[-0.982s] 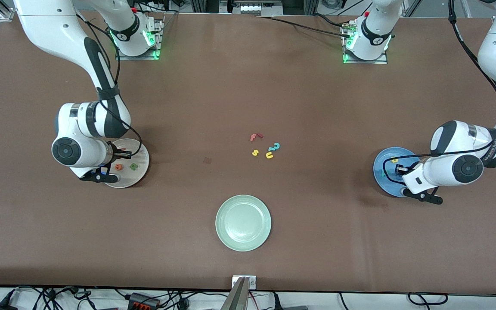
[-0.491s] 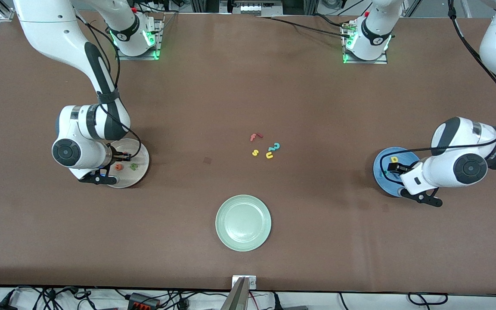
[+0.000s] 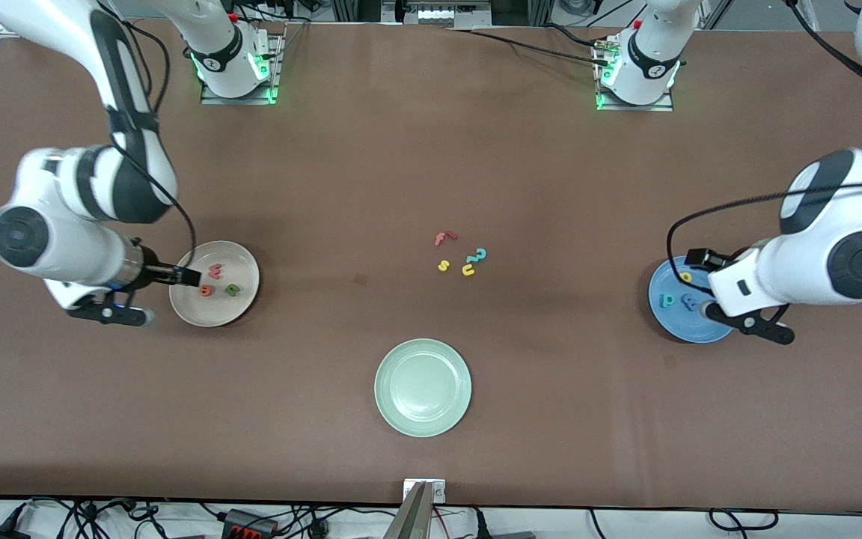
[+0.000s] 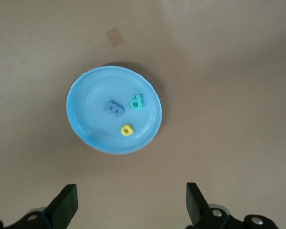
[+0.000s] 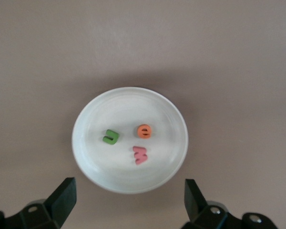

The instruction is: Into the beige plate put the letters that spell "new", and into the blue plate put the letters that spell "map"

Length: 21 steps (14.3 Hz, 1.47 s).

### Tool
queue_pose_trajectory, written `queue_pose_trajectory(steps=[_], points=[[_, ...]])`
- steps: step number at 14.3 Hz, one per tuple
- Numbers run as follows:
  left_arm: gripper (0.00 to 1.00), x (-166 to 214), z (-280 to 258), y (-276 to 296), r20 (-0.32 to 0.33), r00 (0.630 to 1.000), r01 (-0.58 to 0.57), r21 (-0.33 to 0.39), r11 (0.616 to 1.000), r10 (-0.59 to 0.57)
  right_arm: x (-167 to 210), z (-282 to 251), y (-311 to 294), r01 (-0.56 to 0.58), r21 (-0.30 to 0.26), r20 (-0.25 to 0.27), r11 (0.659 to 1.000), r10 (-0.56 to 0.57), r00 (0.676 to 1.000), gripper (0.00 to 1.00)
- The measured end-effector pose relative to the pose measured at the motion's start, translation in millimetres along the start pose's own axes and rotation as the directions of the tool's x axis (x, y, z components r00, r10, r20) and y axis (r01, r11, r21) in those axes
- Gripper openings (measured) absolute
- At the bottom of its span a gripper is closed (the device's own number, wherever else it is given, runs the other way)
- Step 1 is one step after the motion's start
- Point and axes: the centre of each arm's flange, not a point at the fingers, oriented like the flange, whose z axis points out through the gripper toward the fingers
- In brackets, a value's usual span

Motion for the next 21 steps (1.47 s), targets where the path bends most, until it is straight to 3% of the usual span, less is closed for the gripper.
queue_pose_trajectory(steps=[3,7,10,15,21], points=[[1.0,-21.3,-50.0,0.6,-0.029,0.999,0.029,-0.018,0.999,-0.03,0.9,-77.6,30.3,-0.042,0.015,-0.008,0.999,0.042,0.999,1.0],[1.0,-41.1,-79.5,2.3,-0.033,0.988,0.148,-0.083,0.986,-0.151,-3.3,-129.4,56.6,-0.074,0.038,-0.067,0.997,0.076,0.995,1.0],[1.0,-66.3,-114.7,4.0,-0.109,0.963,0.229,-0.135,0.964,-0.244,-12.2,-158.9,81.0,-0.07,0.057,-0.116,0.996,0.076,0.99,1.0],[1.0,-107.3,-119.3,-3.4,-0.284,0.926,0.231,-0.09,0.969,-0.247,-37.9,-211.2,136.2,-0.015,0.101,-0.207,0.995,0.035,0.978,1.0],[1.0,-127.4,-116.9,17.4,-0.309,0.924,0.213,-0.074,0.974,-0.225,-45.0,-219.5,131.5,0.041,0.045,-0.218,0.998,-0.031,0.975,1.0]])
